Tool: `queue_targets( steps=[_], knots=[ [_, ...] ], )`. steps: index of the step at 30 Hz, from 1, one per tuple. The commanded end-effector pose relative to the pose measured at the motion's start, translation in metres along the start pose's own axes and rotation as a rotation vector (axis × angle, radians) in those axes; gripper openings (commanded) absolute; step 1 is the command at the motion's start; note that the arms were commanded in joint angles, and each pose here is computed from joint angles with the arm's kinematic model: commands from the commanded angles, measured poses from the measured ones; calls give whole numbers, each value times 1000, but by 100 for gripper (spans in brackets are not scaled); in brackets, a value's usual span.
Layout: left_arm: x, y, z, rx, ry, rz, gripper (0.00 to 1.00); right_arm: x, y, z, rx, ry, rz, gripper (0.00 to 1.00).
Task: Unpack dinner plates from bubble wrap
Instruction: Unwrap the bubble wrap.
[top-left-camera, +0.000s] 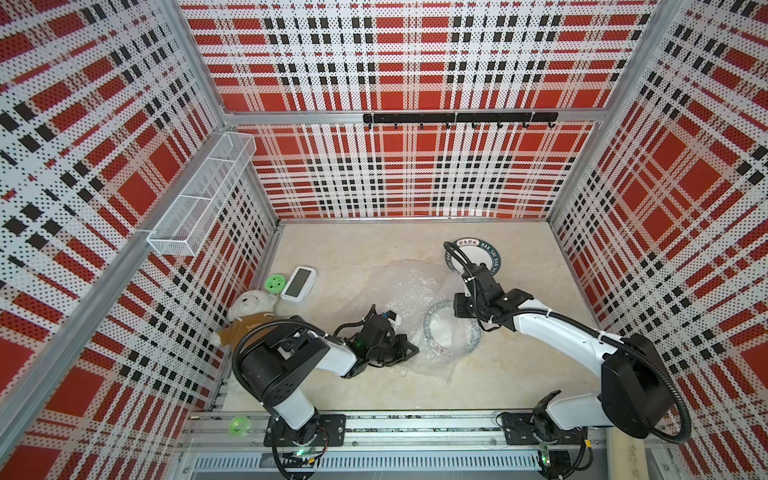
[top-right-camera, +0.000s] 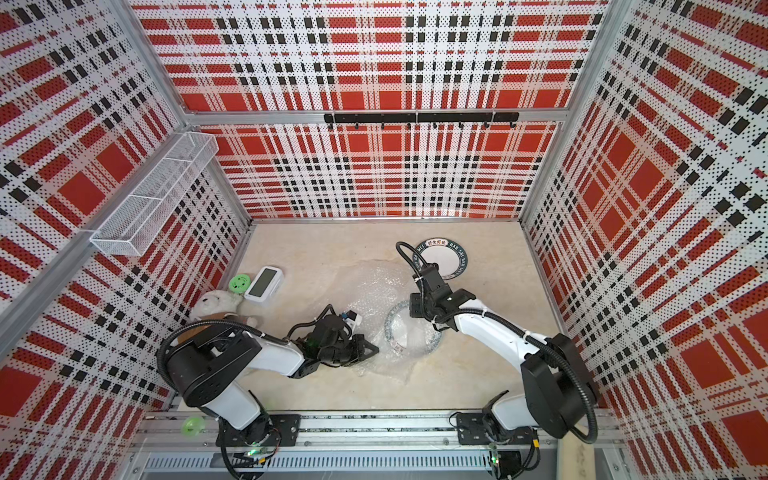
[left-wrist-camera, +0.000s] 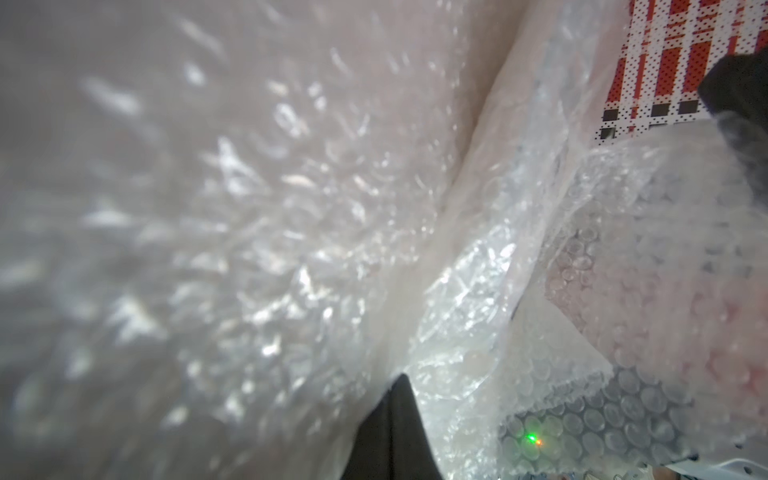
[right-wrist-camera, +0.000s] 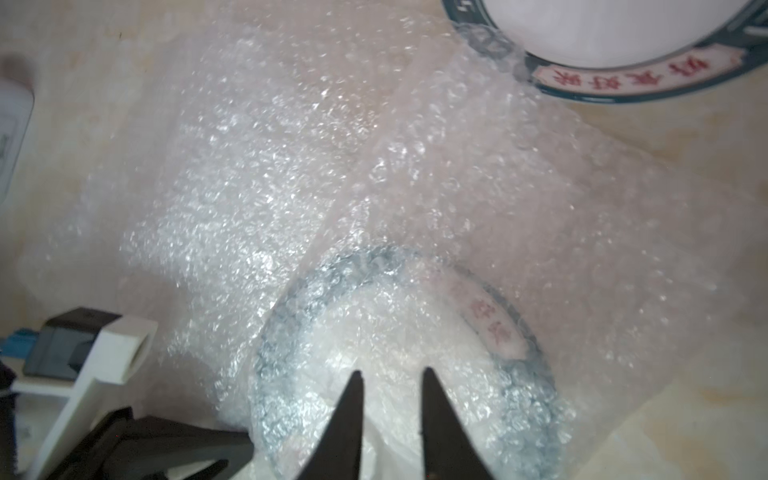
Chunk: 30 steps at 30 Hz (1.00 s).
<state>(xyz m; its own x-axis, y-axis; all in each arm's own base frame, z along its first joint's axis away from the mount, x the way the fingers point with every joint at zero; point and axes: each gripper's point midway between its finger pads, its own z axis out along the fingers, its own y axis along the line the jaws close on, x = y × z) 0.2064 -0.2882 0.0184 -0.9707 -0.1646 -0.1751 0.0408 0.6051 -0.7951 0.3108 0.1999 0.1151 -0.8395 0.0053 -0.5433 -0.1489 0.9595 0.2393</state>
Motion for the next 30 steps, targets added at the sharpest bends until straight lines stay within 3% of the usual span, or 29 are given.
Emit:
queue_targets(
  steps=[1,6,9,14,30],
  knots=[
    [7,21,-6,-127,14,12,0,-12,27,-8,-70,-13,-128,48],
    [8,11,-6,-112,22,53,0,-9,33,-12,8,55,-271,72],
    [9,7,-4,-108,24,61,0,3,46,-1,10,134,-345,78],
    [8,7,-3,-111,21,54,0,28,44,25,91,243,-400,77],
    [5,13,-10,-116,0,38,0,51,16,51,236,313,-400,58]
  ],
)
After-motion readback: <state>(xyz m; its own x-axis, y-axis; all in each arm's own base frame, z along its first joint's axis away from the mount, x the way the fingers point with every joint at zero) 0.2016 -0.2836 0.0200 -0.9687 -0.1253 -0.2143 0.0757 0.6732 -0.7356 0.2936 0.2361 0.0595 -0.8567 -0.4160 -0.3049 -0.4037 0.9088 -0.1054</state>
